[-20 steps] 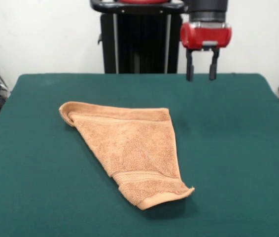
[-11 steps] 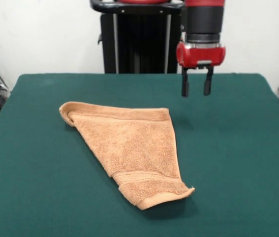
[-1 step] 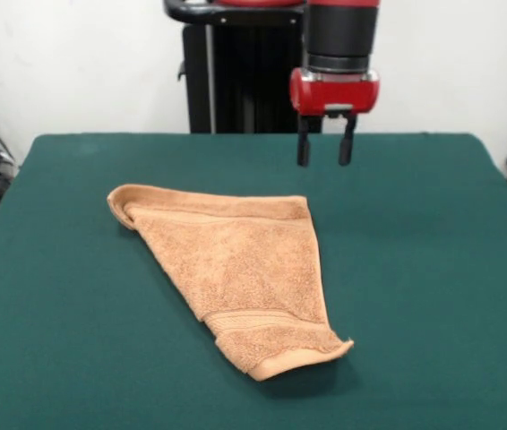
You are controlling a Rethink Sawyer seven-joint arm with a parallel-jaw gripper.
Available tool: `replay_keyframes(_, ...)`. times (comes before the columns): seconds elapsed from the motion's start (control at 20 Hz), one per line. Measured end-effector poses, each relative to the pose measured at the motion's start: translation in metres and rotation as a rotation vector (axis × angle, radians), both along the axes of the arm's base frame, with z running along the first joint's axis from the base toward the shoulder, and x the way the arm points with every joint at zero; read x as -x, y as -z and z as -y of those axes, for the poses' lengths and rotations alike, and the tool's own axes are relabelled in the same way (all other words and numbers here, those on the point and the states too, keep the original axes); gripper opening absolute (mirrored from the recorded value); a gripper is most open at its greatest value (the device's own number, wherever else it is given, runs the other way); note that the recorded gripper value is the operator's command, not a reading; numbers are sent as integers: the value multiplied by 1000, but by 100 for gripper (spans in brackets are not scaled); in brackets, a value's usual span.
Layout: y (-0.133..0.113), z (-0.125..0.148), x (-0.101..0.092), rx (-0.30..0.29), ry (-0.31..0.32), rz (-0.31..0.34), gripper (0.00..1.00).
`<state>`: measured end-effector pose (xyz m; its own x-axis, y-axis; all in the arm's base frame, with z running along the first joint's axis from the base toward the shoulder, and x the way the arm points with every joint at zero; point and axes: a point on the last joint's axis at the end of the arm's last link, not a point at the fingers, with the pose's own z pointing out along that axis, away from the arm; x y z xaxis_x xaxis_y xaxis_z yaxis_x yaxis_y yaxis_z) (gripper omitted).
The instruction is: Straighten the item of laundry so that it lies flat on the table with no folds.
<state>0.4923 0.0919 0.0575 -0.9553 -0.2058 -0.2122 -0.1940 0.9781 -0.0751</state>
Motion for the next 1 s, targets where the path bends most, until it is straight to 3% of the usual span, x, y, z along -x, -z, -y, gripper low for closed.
replay_keyframes(0.3,-13,4,-8,9,6,-14,100)
replay_keyframes(1.0,-29,-5,-69,35,-25,-15,100)
